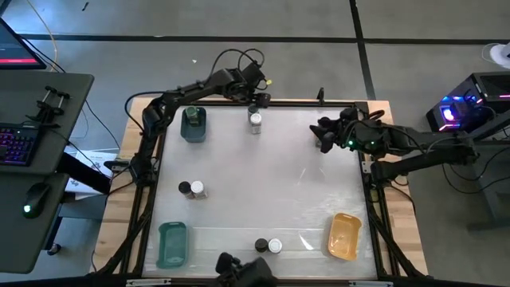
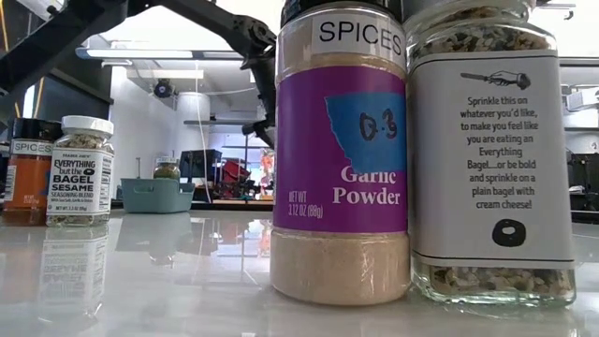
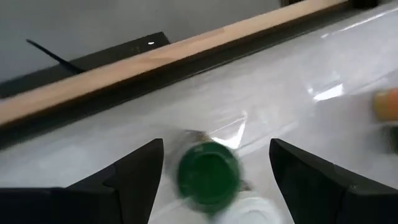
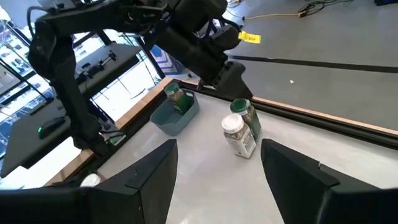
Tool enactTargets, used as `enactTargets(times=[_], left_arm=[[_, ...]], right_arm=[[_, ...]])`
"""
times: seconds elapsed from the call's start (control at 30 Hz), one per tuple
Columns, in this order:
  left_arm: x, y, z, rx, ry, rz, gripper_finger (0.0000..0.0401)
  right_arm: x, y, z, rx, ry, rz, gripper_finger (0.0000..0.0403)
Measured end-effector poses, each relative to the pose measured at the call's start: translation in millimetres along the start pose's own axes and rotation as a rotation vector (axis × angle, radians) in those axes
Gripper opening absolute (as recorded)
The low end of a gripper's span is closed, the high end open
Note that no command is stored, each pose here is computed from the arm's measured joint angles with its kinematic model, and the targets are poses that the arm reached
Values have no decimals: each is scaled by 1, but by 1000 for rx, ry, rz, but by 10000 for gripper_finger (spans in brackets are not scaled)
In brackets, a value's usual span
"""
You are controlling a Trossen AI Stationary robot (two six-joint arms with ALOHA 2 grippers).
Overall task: Sort spices by type
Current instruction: Put the left green seasoning bottle into the blue bin
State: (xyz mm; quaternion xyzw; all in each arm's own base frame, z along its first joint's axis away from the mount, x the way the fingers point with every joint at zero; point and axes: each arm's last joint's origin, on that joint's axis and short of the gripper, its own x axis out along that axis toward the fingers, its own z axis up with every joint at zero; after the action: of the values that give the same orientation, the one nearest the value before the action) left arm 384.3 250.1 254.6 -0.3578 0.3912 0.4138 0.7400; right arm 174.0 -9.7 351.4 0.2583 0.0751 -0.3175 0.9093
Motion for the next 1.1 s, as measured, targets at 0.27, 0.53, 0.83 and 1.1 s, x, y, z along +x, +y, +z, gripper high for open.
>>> enactTargets(times=[0.27, 0.53, 0.83, 1.1], left_arm=[[-1, -11, -8, 41, -51, 65, 280], [-2, -14, -12, -5, -82, 129, 280], [8, -9, -22, -60, -4, 127, 280], [15, -11, -26, -65, -11, 126, 280]], right_arm=[[-1, 0, 2, 6, -24, -5, 227], [-1, 0, 2, 6, -24, -6, 227], [-1, 0, 2, 6, -25, -6, 227], [-1, 0, 2, 5, -25, -6, 227]])
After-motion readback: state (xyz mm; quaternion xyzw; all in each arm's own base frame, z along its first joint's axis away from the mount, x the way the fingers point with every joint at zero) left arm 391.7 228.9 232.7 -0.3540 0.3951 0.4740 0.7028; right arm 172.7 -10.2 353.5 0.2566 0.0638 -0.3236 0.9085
